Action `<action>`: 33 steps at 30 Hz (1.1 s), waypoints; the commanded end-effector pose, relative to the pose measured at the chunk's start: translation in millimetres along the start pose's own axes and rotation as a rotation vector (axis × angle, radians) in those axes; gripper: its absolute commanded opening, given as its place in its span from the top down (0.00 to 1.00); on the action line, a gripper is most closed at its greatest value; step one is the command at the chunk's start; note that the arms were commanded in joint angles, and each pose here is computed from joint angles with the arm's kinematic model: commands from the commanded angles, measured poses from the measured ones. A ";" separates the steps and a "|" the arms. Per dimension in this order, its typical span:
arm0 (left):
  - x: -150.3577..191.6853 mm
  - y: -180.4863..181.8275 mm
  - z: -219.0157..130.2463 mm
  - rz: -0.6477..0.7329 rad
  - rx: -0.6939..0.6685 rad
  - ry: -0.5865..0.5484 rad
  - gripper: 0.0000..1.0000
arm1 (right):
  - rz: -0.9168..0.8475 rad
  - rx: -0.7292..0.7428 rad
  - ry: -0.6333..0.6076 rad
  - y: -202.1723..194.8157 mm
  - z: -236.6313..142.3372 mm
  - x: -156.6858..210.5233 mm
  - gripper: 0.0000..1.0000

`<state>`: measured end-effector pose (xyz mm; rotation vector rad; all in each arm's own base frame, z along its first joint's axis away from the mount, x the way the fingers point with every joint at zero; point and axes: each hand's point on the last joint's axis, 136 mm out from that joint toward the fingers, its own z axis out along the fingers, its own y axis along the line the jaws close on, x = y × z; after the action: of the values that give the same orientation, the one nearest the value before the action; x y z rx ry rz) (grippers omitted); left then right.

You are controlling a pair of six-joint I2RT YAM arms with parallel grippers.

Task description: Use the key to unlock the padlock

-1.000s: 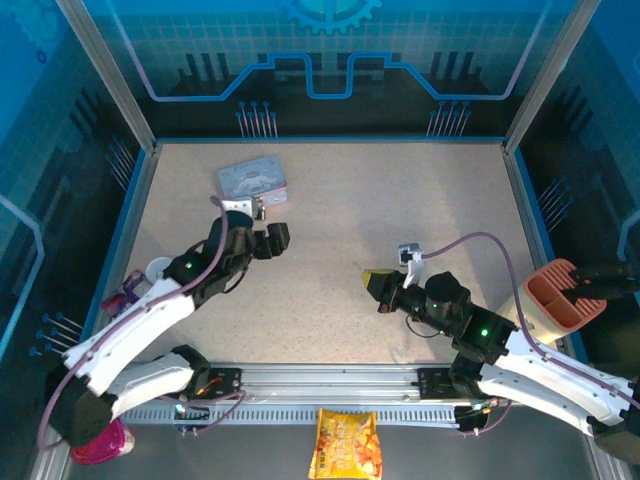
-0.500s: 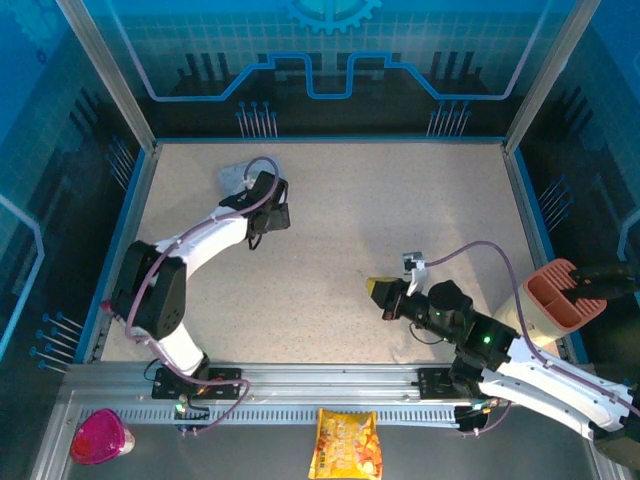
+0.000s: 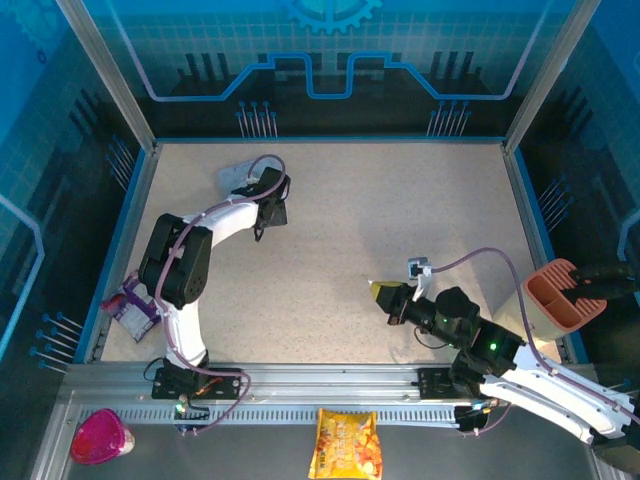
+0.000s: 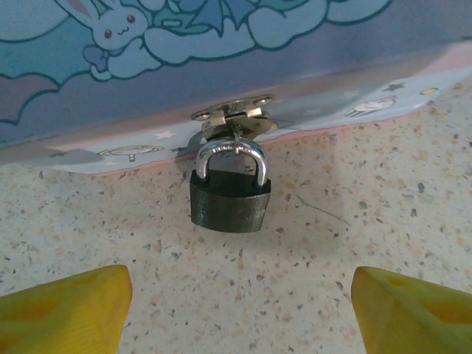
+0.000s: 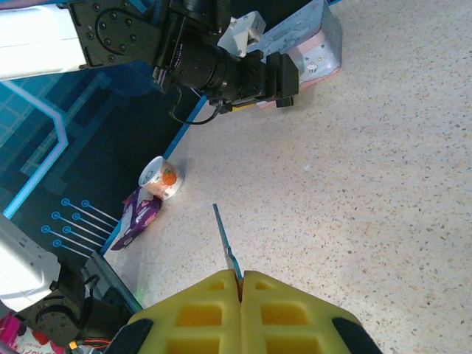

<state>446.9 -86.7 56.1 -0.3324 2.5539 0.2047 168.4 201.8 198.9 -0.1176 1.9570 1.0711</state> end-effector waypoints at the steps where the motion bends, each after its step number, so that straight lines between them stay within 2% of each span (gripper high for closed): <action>1: -16.6 -0.1 8.0 -0.022 0.004 -0.040 0.23 | -0.004 0.005 -0.003 -3.1 -3.8 -0.2 1.00; 15: -24.0 2.6 37.6 -0.103 0.025 -0.005 0.30 | -0.001 0.009 -0.017 -4.4 -9.3 -2.8 1.00; 33: -27.6 -1.3 47.4 -0.112 0.022 0.024 0.51 | 0.002 0.011 -0.029 -0.2 -14.4 -10.5 1.00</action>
<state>488.9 -75.3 33.4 -0.4497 2.5380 0.1425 162.7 193.6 194.1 -0.1194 1.9757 1.0578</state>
